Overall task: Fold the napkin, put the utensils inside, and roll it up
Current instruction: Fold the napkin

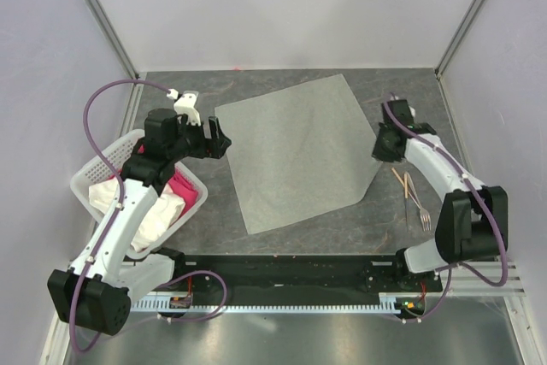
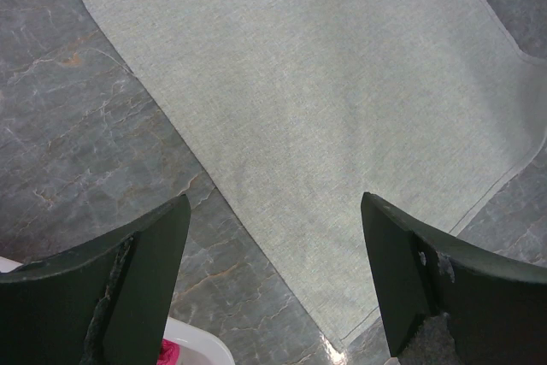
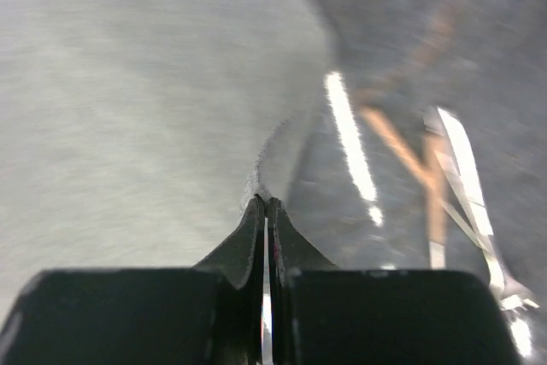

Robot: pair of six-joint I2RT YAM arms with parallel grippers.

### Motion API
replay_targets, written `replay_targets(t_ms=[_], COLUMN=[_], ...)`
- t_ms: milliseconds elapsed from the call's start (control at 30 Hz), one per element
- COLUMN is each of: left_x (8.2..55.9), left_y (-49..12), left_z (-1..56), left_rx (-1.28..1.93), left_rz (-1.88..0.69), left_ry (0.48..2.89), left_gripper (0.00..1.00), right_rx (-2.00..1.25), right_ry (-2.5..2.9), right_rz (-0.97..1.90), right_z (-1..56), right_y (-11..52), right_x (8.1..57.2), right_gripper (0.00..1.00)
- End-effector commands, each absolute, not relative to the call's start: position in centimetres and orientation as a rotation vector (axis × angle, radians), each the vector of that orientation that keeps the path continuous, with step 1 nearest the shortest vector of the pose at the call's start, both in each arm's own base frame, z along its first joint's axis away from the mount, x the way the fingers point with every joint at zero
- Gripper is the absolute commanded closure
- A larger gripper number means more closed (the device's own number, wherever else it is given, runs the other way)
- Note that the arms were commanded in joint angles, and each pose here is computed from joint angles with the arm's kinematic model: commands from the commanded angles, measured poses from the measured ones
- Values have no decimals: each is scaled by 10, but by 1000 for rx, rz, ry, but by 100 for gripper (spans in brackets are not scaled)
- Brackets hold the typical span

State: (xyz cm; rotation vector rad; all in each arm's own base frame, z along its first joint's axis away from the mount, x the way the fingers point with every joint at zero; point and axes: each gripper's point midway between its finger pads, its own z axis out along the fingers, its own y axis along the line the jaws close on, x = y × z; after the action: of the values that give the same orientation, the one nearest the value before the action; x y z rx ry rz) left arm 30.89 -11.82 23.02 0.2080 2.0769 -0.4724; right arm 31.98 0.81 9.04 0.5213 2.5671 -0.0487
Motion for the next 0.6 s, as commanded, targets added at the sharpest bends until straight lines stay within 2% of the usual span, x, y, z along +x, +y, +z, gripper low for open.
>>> replay_targets(t_ms=[0, 367, 567], left_x=[309, 314, 315], left_y=[-117, -109, -104], left_z=[236, 228, 227], left_rx=[221, 147, 134], left_rz=[-462, -423, -394], left_ry=[2047, 2076, 2074], left_gripper=[12, 11, 11], right_rx=[439, 105, 104], right_ry=[2518, 2519, 2442], right_rz=[85, 437, 644], right_z=[103, 81, 83], right_y=[78, 295, 373], right_x=[364, 430, 459], right_gripper=[100, 100, 100])
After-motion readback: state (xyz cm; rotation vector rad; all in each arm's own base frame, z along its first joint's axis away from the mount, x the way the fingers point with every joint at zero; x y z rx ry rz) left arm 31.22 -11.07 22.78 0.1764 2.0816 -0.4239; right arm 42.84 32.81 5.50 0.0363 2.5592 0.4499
